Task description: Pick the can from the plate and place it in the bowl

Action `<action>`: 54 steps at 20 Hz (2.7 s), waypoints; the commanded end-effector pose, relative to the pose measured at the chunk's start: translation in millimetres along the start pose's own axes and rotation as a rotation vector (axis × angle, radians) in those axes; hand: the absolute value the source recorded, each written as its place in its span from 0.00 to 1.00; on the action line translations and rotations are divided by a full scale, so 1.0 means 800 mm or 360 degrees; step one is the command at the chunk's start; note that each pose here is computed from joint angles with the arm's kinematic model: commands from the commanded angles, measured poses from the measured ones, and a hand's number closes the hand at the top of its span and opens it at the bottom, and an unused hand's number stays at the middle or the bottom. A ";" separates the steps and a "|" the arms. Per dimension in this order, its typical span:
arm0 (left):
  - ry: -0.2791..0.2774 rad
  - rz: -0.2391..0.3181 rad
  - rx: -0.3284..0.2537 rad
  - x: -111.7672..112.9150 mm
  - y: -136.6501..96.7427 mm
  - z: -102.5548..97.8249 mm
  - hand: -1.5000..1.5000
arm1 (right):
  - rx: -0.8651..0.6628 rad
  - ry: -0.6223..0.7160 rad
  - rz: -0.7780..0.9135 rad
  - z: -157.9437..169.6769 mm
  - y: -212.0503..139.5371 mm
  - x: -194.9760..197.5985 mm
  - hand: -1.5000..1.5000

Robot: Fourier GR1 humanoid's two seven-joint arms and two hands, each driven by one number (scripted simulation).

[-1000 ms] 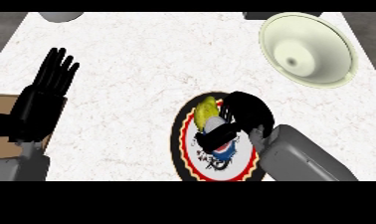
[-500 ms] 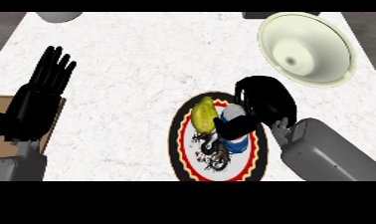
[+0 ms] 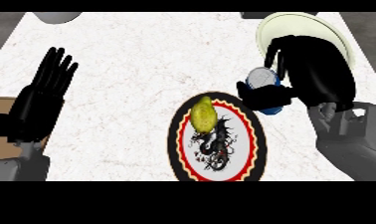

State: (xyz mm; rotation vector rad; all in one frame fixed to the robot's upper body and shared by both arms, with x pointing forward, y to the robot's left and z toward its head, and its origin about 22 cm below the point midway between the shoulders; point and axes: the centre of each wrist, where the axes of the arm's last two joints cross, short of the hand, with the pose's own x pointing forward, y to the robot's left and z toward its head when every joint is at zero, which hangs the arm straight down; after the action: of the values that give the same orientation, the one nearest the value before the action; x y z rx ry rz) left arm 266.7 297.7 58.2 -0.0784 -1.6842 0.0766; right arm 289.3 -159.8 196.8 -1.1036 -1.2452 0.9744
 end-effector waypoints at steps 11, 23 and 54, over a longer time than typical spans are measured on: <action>-0.0022 0.0007 -0.0030 0.009 0.002 0.010 0.50 | -0.0368 0.0396 -0.0171 -0.071 -0.081 -0.101 1.00; -0.0026 0.0016 -0.0096 -0.002 -0.016 -0.015 0.50 | -0.0392 0.0443 -0.0317 -0.166 -0.022 -0.204 1.00; -0.0021 0.0003 -0.0067 0.009 -0.010 -0.021 0.50 | -0.0717 0.0472 -0.1513 -0.175 -0.029 -0.347 0.00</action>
State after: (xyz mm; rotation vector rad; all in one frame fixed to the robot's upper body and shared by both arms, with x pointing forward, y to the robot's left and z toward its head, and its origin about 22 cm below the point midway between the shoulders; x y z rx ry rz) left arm 283.1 287.1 64.8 -0.1226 -1.7099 0.0356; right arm 418.8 -411.9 142.9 -0.7636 -1.4913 -0.0564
